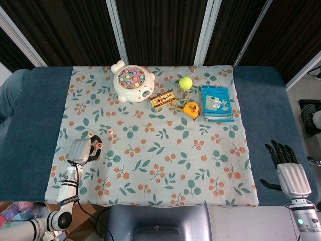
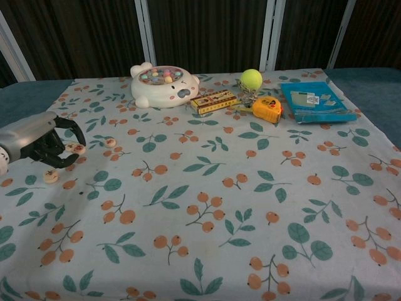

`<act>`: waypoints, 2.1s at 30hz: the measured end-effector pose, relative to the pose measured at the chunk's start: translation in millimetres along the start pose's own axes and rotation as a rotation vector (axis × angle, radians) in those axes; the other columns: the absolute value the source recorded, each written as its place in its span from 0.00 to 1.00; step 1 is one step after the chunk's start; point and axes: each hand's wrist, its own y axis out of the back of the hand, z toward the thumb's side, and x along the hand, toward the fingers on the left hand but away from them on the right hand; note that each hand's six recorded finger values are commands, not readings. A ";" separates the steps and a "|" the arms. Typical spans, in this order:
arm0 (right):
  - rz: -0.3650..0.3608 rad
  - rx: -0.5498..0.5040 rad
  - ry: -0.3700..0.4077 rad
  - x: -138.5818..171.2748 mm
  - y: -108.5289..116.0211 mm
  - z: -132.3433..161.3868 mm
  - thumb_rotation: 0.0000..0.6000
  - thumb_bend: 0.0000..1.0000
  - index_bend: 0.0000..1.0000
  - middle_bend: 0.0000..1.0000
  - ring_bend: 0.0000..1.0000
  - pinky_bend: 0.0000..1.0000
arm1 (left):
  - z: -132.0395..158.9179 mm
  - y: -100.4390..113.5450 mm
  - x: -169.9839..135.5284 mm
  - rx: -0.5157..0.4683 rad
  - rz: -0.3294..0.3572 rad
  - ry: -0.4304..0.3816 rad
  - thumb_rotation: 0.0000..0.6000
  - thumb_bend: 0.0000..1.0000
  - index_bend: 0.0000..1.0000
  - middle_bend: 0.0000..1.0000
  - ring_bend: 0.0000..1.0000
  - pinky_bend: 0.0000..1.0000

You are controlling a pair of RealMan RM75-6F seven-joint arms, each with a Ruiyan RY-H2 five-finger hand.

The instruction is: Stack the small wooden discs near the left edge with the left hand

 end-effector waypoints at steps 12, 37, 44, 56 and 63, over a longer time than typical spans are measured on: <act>0.007 0.004 0.011 -1.7 -2.7 2.6 1.00 0.15 0.00 0.00 0.00 0.00 | -25.6 -4.5 -6.7 -0.028 -0.022 0.041 1.00 0.44 0.48 1.00 1.00 1.00; 0.007 0.007 0.012 -1.8 -3.6 3.4 1.00 0.15 0.00 0.00 0.00 0.00 | -45.7 -11.0 -13.6 -0.044 -0.030 0.065 1.00 0.43 0.48 1.00 1.00 1.00; 0.008 0.009 0.012 -2.0 -4.1 3.7 1.00 0.15 0.00 0.00 0.00 0.00 | -51.4 -10.7 -14.2 -0.047 -0.029 0.075 1.00 0.43 0.48 1.00 1.00 1.00; 0.010 0.014 0.010 -2.8 -6.0 4.8 1.00 0.15 0.00 0.00 0.00 0.00 | -57.7 -11.0 -17.5 -0.057 -0.030 0.078 1.00 0.43 0.48 1.00 1.00 1.00; 0.011 0.013 0.010 -2.6 -5.6 4.6 1.00 0.15 0.00 0.00 0.00 0.00 | -54.9 -14.4 -18.0 -0.054 -0.034 0.072 1.00 0.43 0.47 1.00 1.00 1.00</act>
